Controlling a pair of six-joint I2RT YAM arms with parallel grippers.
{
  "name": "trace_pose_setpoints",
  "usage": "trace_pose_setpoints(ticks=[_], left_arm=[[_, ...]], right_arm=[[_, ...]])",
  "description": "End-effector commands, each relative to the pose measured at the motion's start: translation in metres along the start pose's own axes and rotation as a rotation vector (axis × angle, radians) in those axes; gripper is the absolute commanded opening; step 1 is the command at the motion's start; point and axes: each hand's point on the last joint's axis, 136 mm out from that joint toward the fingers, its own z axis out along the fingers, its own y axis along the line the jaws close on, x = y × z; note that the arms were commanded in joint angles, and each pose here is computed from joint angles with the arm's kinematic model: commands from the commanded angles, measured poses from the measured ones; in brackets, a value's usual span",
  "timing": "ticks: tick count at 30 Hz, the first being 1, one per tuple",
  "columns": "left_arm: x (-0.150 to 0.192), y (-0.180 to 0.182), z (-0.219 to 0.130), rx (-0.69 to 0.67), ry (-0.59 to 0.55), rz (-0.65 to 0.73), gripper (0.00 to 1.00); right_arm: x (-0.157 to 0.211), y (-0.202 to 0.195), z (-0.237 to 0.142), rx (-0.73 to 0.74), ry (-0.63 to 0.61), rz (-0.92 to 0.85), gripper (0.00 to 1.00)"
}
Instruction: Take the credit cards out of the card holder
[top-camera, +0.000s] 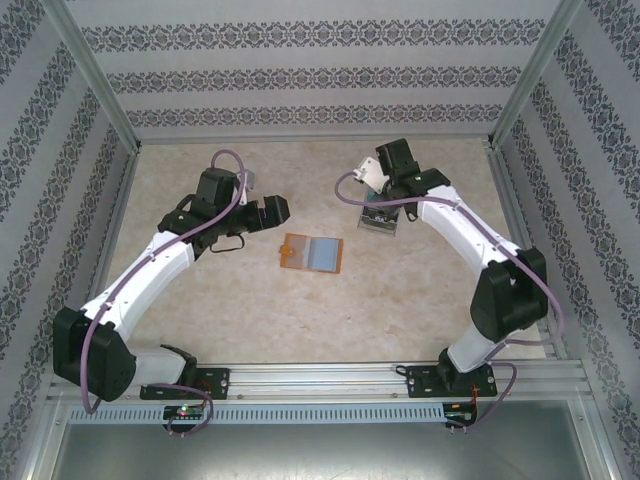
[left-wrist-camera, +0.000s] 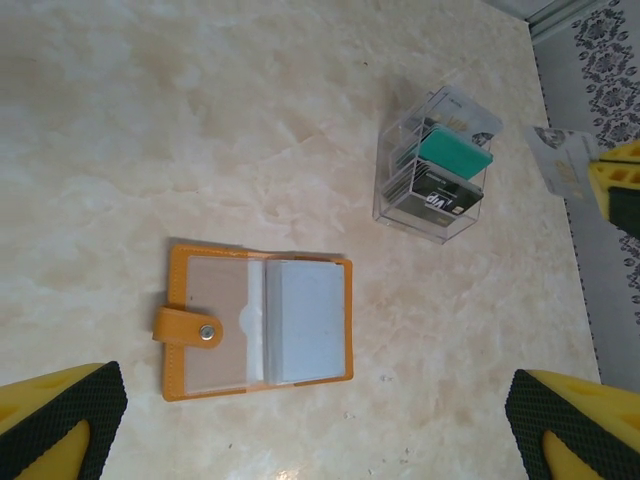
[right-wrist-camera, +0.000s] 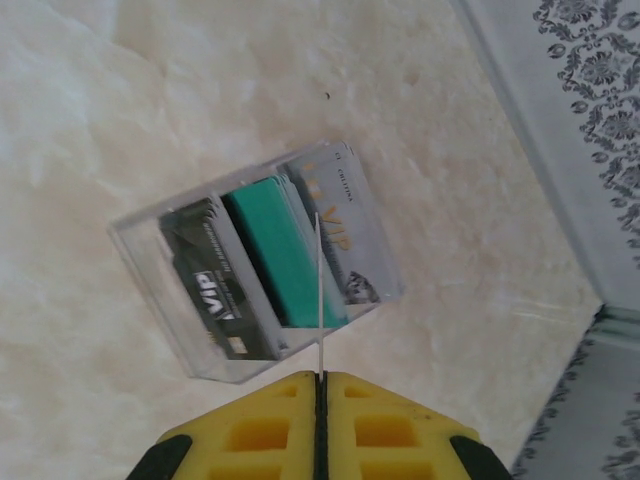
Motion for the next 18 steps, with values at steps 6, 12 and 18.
trace_pose_setpoints(ticks=[6,12,18], left_arm=[[0.015,0.014,-0.012,-0.068,0.014,0.000,1.00],[0.015,0.016,-0.017,-0.085,0.007,-0.003,1.00],[0.017,0.019,-0.017,-0.096,0.012,-0.004,1.00]], right_arm=[[-0.006,-0.025,0.034,0.068,0.035,-0.230,0.00],[-0.004,-0.028,0.055,0.070,0.054,-0.270,0.00],[-0.004,-0.024,0.071,0.052,0.064,-0.292,0.00]])
